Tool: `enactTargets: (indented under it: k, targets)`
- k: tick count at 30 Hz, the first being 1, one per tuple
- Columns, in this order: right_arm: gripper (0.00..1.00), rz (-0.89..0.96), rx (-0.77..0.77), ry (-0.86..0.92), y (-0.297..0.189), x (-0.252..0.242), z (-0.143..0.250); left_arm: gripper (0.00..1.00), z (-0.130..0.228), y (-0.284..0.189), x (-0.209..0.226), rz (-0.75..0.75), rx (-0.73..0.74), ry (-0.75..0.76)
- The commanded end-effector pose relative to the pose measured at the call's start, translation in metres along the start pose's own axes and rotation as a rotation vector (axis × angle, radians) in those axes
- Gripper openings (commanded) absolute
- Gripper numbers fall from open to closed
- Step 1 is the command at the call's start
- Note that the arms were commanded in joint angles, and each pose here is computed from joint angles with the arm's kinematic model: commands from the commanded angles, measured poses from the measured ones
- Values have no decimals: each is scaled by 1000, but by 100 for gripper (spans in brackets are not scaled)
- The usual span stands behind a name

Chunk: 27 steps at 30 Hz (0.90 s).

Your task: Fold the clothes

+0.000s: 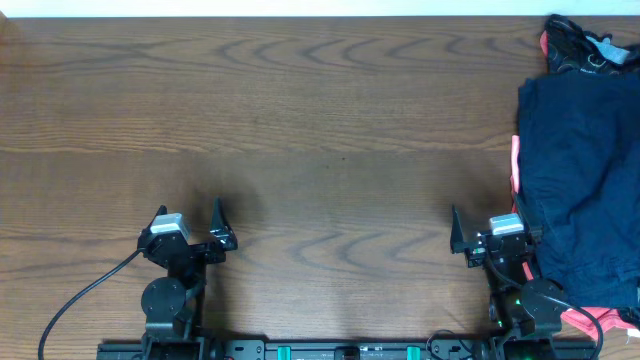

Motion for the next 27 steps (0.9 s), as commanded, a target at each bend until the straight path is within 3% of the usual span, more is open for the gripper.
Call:
enactTargets:
  k: [1,27]
  targets:
    - [99,-13,-4,-13,0,3,0,98,17,2,5,-11,41,12]
    - [99,-21,-8,-12,0,4,-1,98,14,2,11,-56,24,13]
Point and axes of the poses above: each gripper's point midway between its finger pads, its own y axis out along the fingers, its own x axis along the line the jaws close on, z = x × y, the point moved 3 cm from there along -y, back along the fingers, and after that the axes turned 3 degrees about -y, right-handed, at the moved point
